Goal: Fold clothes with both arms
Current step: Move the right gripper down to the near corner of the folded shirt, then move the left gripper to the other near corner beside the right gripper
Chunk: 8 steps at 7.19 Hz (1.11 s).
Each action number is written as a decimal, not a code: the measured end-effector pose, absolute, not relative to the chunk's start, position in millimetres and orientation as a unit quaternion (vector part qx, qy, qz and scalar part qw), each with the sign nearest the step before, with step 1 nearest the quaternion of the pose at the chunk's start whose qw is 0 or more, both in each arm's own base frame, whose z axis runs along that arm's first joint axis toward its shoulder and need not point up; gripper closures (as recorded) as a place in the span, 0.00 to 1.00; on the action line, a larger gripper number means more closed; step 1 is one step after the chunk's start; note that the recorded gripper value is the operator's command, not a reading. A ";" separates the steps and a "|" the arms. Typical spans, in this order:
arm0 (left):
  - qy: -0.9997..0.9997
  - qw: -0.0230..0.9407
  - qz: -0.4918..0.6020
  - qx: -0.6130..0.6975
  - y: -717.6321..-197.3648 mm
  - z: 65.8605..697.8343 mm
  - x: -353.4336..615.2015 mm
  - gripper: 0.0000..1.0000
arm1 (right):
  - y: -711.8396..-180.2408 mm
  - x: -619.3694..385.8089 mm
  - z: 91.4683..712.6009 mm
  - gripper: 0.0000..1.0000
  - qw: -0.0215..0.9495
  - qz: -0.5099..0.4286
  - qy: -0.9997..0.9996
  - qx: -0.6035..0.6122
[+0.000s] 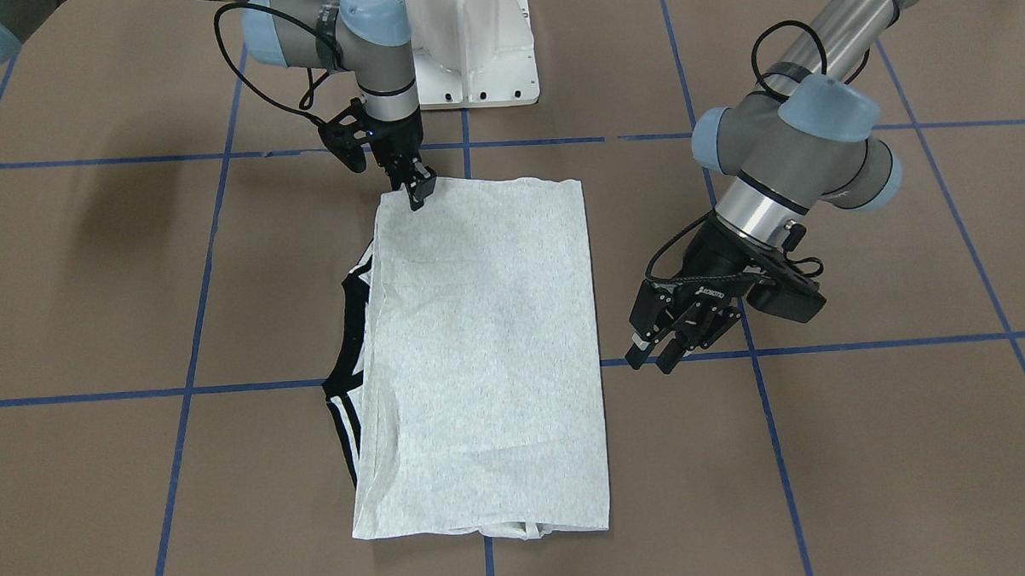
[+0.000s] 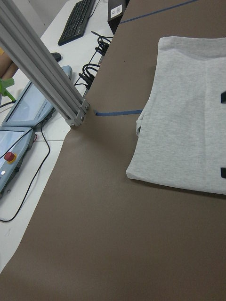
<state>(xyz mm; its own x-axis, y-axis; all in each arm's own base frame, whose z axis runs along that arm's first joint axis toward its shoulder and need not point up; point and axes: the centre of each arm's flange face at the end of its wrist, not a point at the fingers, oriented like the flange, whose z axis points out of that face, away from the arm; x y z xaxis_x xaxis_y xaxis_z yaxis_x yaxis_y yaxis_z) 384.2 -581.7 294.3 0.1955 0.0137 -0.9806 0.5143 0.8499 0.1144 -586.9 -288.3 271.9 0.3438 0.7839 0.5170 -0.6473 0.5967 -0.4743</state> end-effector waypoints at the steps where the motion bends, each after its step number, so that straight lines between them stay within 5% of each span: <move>1: 0.612 0.742 -0.169 0.216 -581.6 294.0 383.9 0.45 | -288.4 -585.5 270.2 1.00 0.814 0.439 -0.369 -0.094; 5: 0.635 0.729 -0.200 0.158 -562.4 278.8 393.9 0.44 | -283.5 -559.5 263.8 1.00 0.809 0.436 -0.382 -0.099; 8: 0.647 0.714 -0.265 0.022 -451.9 248.9 435.3 0.45 | -276.6 -537.0 273.1 1.00 0.809 0.435 -0.384 -0.100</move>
